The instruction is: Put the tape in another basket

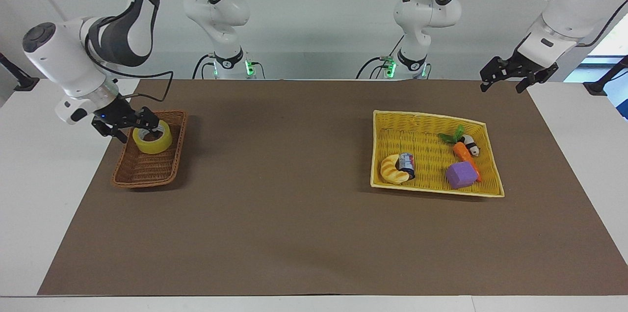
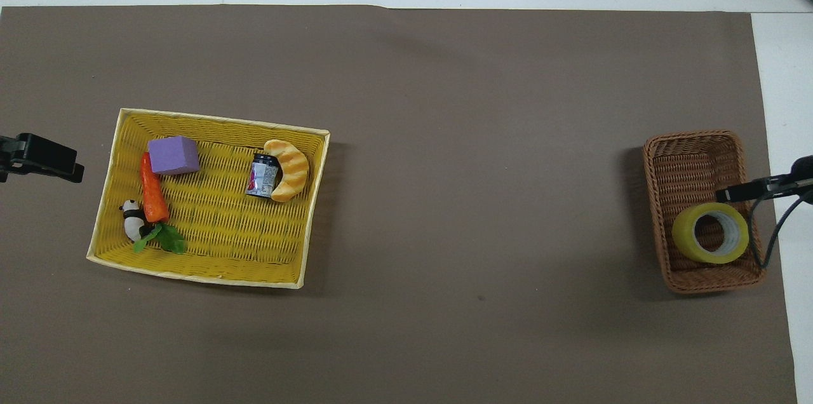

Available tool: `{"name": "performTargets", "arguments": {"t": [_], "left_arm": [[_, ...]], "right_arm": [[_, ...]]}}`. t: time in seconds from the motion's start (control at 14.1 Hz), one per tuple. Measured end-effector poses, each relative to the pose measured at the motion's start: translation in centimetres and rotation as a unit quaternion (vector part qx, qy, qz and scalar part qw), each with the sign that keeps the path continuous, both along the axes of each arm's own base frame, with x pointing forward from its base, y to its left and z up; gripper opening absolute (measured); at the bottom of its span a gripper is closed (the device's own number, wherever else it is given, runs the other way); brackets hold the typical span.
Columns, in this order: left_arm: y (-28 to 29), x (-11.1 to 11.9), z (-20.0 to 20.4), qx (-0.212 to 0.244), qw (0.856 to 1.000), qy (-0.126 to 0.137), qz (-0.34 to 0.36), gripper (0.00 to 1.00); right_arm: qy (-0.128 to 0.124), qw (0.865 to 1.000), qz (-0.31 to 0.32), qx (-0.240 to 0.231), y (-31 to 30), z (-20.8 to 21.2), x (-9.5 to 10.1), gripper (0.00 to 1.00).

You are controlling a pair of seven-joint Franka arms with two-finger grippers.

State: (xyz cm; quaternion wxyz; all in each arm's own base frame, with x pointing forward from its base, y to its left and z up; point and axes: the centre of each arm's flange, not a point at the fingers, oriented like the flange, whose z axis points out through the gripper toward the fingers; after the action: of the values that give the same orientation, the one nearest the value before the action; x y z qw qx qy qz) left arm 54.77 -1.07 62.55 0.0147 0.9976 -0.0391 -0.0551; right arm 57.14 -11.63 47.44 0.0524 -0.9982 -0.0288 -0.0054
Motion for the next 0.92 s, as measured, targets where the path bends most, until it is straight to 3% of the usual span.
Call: {"name": "performTargets", "arguments": {"t": [0.28,0.92], "left_arm": [[0.0,0.0,0.0,0.0,1.0,0.0,0.0,1.0],[0.0,0.0,0.0,0.0,1.0,0.0,0.0,1.0]], "right_arm": [[0.011,0.998,-0.064,-0.018,6.0,3.3,-0.4,1.0],[0.026,0.988,-0.148,-0.019,6.0,17.9,-3.4,1.0]]}}
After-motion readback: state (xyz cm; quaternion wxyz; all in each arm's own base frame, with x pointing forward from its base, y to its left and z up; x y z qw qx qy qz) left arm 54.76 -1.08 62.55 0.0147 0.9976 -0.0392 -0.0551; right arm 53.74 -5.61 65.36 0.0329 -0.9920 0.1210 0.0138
